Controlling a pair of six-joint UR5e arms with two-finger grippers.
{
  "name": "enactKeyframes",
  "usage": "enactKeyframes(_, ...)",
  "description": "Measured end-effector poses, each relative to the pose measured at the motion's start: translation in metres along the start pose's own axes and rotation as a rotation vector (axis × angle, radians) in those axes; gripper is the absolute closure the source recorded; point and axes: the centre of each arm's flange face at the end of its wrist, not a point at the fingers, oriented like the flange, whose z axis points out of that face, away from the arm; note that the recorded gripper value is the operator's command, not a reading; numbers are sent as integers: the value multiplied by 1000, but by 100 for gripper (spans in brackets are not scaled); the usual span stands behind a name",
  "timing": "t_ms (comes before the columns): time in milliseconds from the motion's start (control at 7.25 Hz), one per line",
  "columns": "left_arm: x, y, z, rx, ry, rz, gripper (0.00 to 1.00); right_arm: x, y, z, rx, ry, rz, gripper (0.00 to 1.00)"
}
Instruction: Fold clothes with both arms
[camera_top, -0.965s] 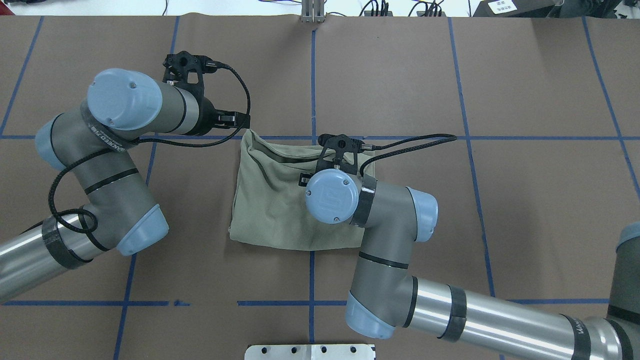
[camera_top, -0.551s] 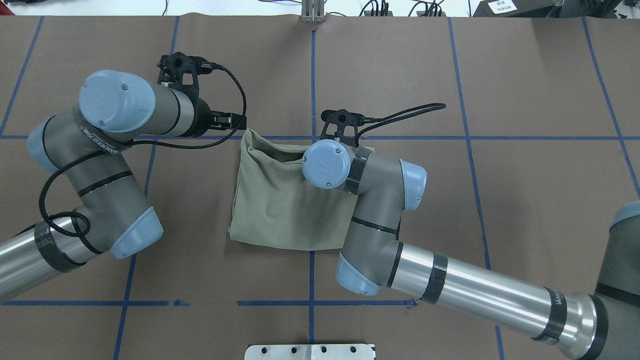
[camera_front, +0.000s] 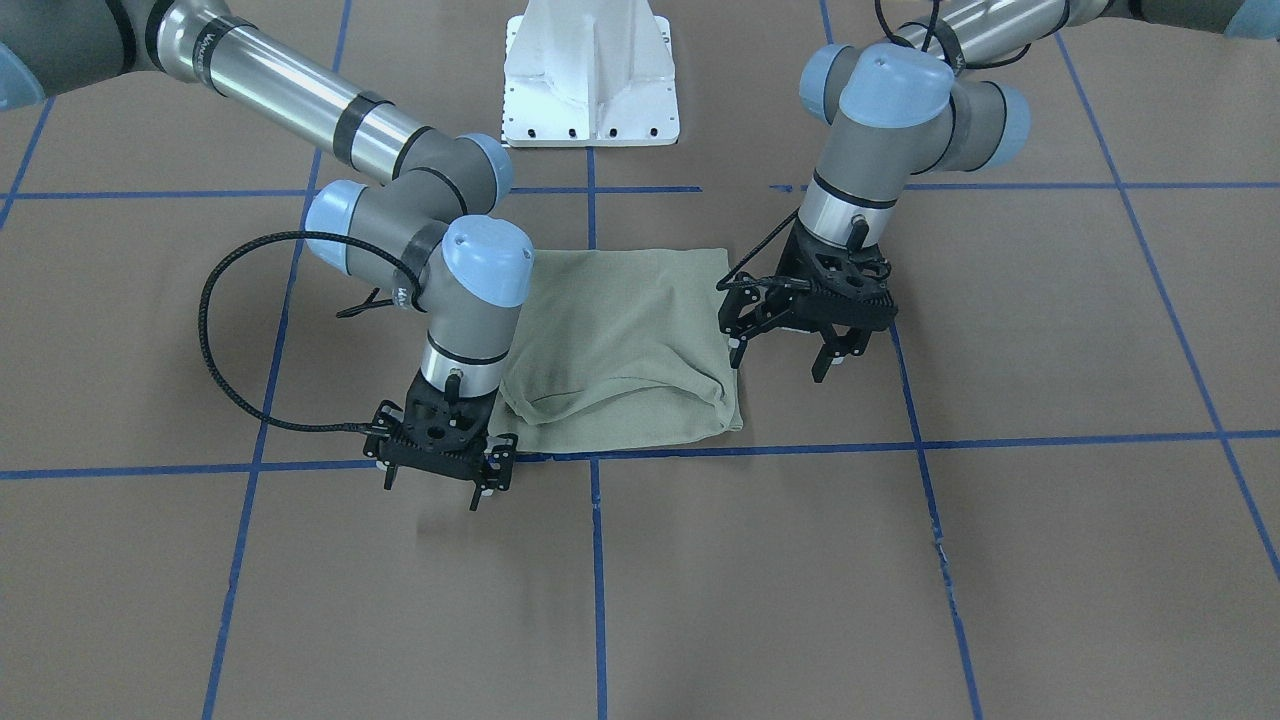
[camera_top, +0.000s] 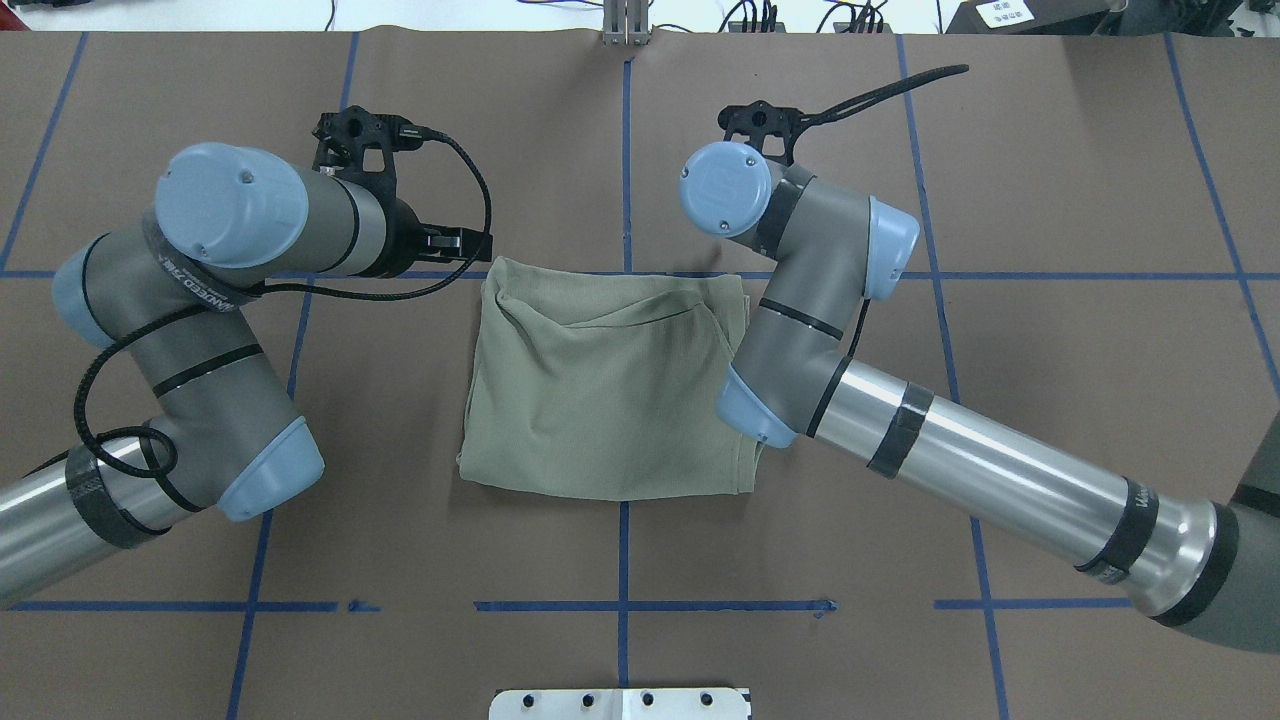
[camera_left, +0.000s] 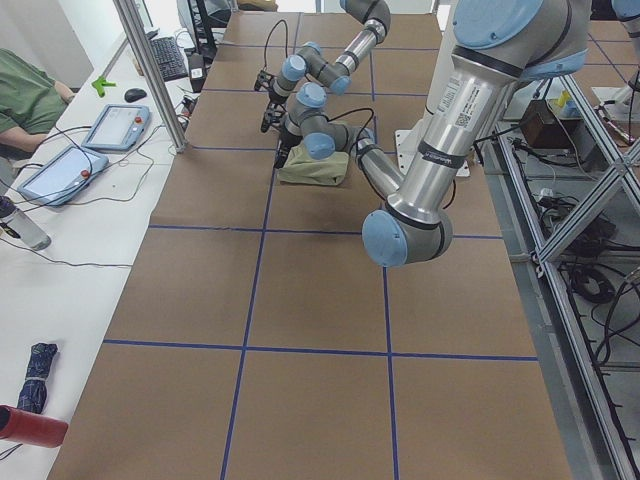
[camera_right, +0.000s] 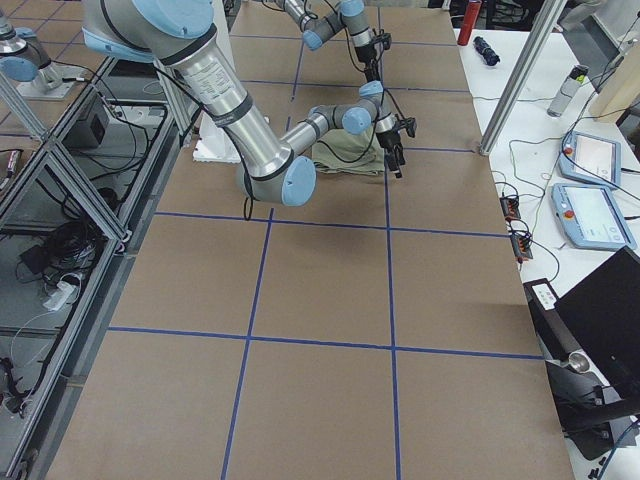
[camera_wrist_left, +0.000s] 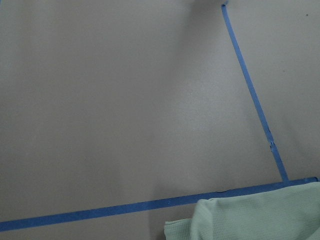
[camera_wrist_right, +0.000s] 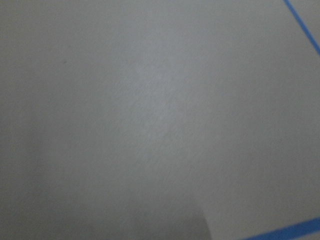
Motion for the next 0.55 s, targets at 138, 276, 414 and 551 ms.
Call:
enactKeyframes(138, 1, 3, 5, -8, -7, 0, 0, -2, -13, -13, -39, -46, 9, 0)
enactKeyframes(276, 3, 8, 12, -20, -15, 0, 0, -8, -18, -29, -76, -115, 16, 0)
enactKeyframes(414, 8, 17, 23, -33, -24, -9, 0, -11, -18, -41, -100, -169, 18, 0)
enactKeyframes(551, 15, 31, 34, -38, -36, -20, 0, -13, -17, -47, -111, -194, 19, 0)
